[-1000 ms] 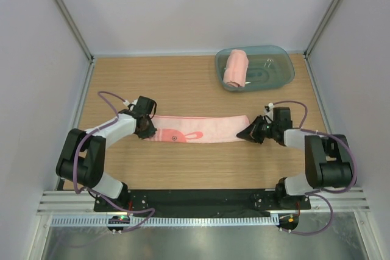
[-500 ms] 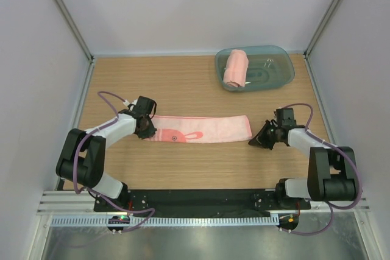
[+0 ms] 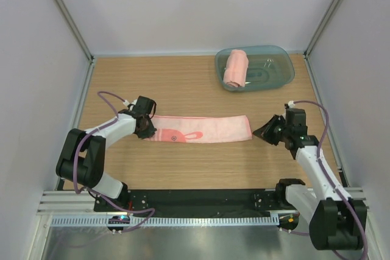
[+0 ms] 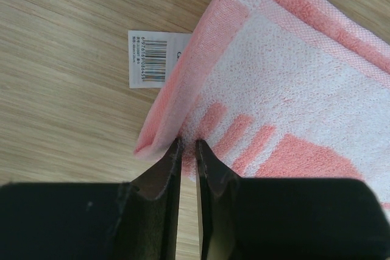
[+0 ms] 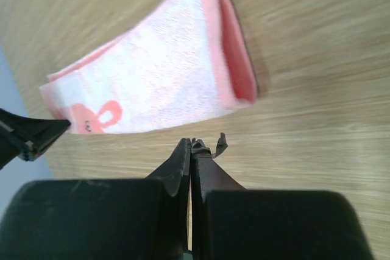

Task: Roll the towels
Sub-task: Fold the towel

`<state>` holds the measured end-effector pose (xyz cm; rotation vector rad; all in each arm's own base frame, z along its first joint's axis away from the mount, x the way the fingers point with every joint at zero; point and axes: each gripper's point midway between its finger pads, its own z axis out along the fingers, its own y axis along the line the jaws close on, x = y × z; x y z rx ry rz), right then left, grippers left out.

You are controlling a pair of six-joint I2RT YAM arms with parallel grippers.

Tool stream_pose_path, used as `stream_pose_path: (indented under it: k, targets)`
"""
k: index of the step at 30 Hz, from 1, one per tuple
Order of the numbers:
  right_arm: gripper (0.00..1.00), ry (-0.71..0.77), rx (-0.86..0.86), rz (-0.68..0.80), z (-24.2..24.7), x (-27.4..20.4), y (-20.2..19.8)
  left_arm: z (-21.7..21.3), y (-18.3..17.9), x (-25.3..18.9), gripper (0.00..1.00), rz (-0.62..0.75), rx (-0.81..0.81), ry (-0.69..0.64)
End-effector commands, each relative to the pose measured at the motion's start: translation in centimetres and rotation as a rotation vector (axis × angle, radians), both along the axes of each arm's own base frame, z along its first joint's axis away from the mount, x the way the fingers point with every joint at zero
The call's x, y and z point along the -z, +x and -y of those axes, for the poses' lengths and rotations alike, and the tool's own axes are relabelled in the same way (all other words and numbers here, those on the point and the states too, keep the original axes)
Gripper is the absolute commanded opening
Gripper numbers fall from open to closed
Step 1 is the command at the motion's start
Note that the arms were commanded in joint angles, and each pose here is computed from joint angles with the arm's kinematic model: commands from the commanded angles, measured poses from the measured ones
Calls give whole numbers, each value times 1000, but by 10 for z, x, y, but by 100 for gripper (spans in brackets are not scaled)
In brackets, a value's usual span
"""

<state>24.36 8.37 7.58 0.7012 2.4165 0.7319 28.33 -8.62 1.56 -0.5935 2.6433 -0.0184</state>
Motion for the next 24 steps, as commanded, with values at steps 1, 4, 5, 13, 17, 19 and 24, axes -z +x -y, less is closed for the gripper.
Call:
stream_pose_path:
  k: [1,4,5,13,17,19,24]
  targets:
    - [1,40,32,60,-3,-19,2,-8,-18,19,14,-82,10,27]
    - [1,50,23,17,-5,-12,13,-8,-18,20,15,-83,9,29]
    - [1,47,26,11,-4,-8,17,-8,-19,20,14,-85,10,28]
    - [1,62,-5,-39,-8,28,44,-8,-19,19,14,-82,8,26]
    - [1,24,7,-78,-2,42,35,-9,-20,19,13,-82,7,26]
    - [1,20,6,-88,-1,43,30,-8,-20,20,13,-83,8,27]
    - [1,39,0,-68,-5,30,25,-8,-19,19,13,-82,8,26]
